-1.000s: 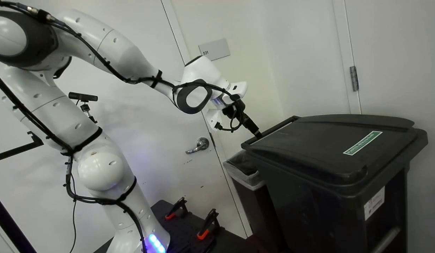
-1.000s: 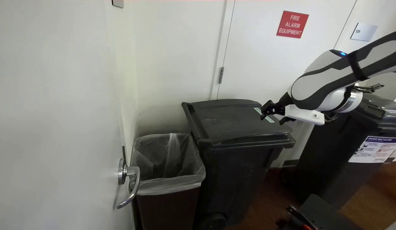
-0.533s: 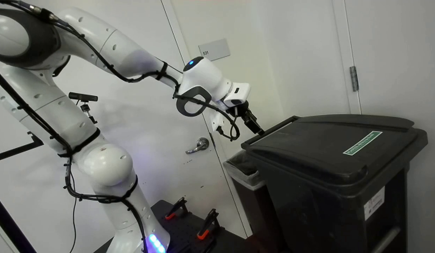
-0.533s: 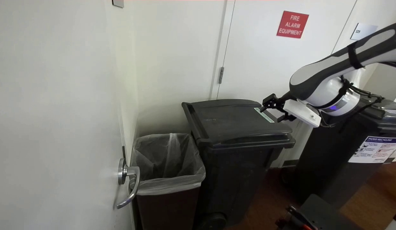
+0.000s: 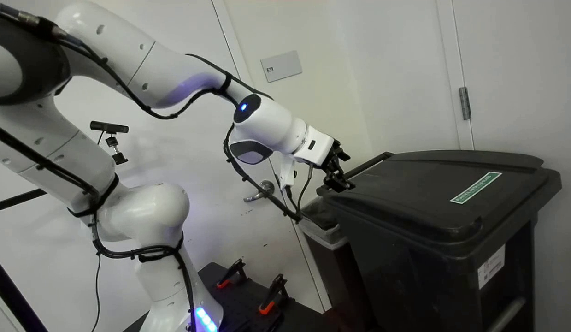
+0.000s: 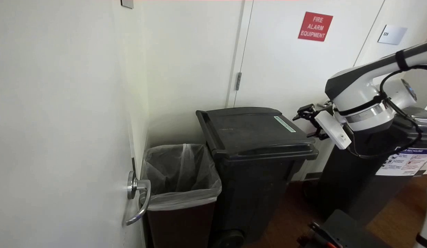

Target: Open the black bin on the left

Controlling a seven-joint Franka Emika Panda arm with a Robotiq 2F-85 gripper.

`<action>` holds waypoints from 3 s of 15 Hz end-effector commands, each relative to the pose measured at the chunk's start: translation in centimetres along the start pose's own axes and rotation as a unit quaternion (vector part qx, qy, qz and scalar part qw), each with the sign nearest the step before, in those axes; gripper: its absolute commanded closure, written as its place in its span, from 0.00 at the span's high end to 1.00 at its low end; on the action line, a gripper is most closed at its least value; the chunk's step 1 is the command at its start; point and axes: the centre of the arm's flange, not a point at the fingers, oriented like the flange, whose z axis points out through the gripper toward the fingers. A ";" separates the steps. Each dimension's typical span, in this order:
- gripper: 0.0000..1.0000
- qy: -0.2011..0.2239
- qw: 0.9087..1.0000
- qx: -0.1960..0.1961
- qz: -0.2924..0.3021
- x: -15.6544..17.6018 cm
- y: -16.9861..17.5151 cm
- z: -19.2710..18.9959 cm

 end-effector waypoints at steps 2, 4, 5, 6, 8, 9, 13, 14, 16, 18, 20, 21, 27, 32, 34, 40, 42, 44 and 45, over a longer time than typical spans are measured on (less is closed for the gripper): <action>1.00 0.020 0.999 0.007 0.036 0.3 2.2 0.1; 1.00 0.018 0.999 0.015 0.045 0.4 2.8 0.2; 1.00 0.021 0.999 0.015 0.046 0.6 2.8 0.1; 1.00 0.021 0.999 0.015 0.044 0.6 2.7 0.0; 1.00 0.018 0.999 0.016 0.049 1.0 2.4 0.8; 1.00 0.029 0.997 0.023 0.064 1.4 3.0 1.5; 1.00 0.018 0.994 0.036 0.103 2.3 6.2 3.5; 1.00 0.013 0.993 0.046 0.111 2.4 7.0 4.1; 1.00 0.007 0.990 0.062 0.124 2.4 8.3 5.2; 1.00 0.010 0.988 0.087 0.128 2.4 9.1 6.2; 1.00 0.021 0.984 0.107 0.142 2.1 9.9 6.9; 1.00 0.027 0.981 0.114 0.153 1.9 10.3 7.5; 1.00 0.021 0.980 0.113 0.160 5.0 11.7 5.8; 1.00 0.015 0.975 0.154 0.158 4.7 12.1 7.5; 1.00 0.011 0.974 0.161 0.161 4.1 12.5 8.5; 1.00 0.031 0.966 0.189 0.172 3.5 13.3 10.2; 1.00 0.036 0.965 0.191 0.177 3.8 13.5 10.7; 1.00 0.033 0.965 0.186 0.181 3.9 13.8 11.5; 1.00 0.029 0.966 0.180 0.181 3.7 14.0 11.9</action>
